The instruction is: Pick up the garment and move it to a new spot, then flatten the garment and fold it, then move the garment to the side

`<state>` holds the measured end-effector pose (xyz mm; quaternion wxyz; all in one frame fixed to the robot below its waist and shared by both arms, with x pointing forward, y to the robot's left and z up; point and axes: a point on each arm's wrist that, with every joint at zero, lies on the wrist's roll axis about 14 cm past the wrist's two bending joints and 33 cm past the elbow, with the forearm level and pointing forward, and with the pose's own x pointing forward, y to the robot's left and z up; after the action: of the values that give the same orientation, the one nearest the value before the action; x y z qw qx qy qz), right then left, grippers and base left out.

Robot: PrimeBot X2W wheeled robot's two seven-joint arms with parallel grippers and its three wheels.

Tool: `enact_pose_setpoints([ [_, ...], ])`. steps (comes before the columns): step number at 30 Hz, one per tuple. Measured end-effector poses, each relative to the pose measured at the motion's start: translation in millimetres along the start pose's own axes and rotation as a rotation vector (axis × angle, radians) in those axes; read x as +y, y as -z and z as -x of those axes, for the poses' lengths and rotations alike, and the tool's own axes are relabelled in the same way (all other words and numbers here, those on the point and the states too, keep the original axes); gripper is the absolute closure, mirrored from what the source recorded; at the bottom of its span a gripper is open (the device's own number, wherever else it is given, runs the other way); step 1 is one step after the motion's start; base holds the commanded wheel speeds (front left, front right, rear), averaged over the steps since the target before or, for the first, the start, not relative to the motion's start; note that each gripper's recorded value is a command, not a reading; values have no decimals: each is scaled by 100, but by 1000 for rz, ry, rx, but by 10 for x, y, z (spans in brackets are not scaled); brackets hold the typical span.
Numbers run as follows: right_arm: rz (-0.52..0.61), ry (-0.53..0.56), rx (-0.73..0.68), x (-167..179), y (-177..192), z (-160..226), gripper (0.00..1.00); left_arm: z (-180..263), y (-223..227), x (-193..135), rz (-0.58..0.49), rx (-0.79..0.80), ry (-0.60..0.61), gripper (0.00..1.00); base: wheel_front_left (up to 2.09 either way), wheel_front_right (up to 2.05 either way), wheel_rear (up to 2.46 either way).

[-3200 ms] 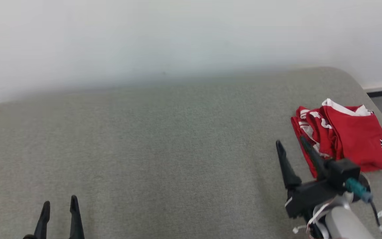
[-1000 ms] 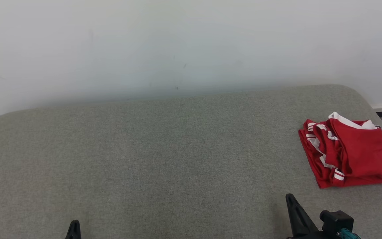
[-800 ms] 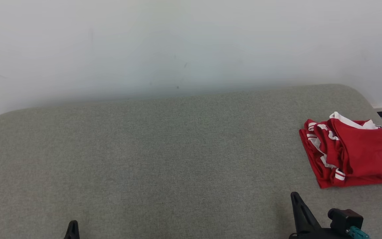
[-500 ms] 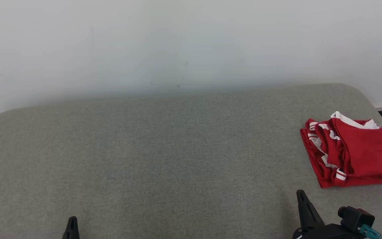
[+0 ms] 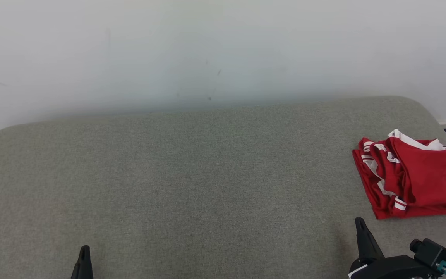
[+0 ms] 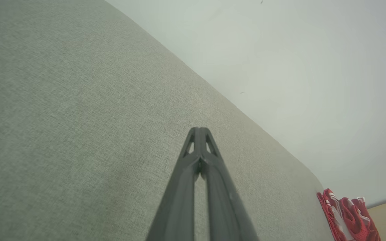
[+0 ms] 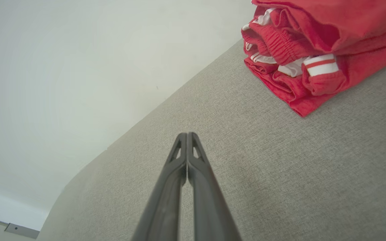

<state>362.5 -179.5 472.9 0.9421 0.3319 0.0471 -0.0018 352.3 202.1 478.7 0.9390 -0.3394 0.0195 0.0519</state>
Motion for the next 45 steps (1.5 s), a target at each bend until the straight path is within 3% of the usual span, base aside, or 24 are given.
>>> enact_pose_setpoints([
  [45,-519,0,-38,-8,-222,-119,100,-190,-57,-101,509,41,26,100,0,0,0],
])
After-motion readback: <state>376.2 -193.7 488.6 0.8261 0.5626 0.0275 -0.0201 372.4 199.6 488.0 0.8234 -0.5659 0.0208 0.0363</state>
